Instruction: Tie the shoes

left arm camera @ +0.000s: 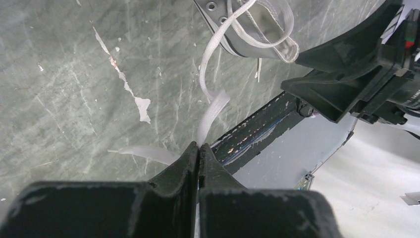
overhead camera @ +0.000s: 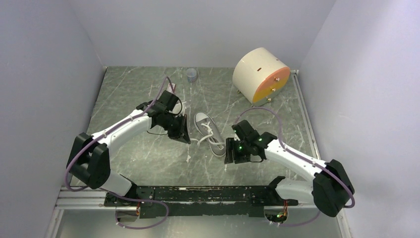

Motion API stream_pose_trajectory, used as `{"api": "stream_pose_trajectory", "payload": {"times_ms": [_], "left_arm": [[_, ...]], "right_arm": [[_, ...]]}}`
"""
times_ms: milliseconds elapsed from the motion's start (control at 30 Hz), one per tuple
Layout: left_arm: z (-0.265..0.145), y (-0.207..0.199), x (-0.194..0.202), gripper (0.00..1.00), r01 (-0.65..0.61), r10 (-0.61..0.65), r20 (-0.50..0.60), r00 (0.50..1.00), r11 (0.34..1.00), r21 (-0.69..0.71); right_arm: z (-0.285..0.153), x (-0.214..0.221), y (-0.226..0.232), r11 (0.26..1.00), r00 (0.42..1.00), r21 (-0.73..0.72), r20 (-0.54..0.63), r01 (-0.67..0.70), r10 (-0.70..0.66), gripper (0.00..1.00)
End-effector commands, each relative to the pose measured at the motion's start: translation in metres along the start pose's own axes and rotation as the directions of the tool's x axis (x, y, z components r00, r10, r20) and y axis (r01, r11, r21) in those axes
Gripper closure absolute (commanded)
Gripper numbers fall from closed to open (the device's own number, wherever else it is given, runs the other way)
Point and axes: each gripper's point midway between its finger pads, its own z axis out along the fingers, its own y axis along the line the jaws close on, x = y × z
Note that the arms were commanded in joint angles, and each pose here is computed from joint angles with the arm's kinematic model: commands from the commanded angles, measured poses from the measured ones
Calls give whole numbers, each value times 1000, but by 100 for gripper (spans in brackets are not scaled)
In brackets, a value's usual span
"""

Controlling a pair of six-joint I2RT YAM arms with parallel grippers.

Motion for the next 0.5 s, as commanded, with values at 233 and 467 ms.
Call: {"api": "stream_pose_trajectory", "payload": {"times_ms": [233,467], "left_arm": [[-11,-13,-2,95,-28,25,43,999,998,62],[-17,-14,-7,95,-50,48,49,998,998,44]], "right_arm": [[33,-16,-10,980,979,184,199,-75,37,46],[49,-7,-21,974,977,219,213,-63,15,55]]}}
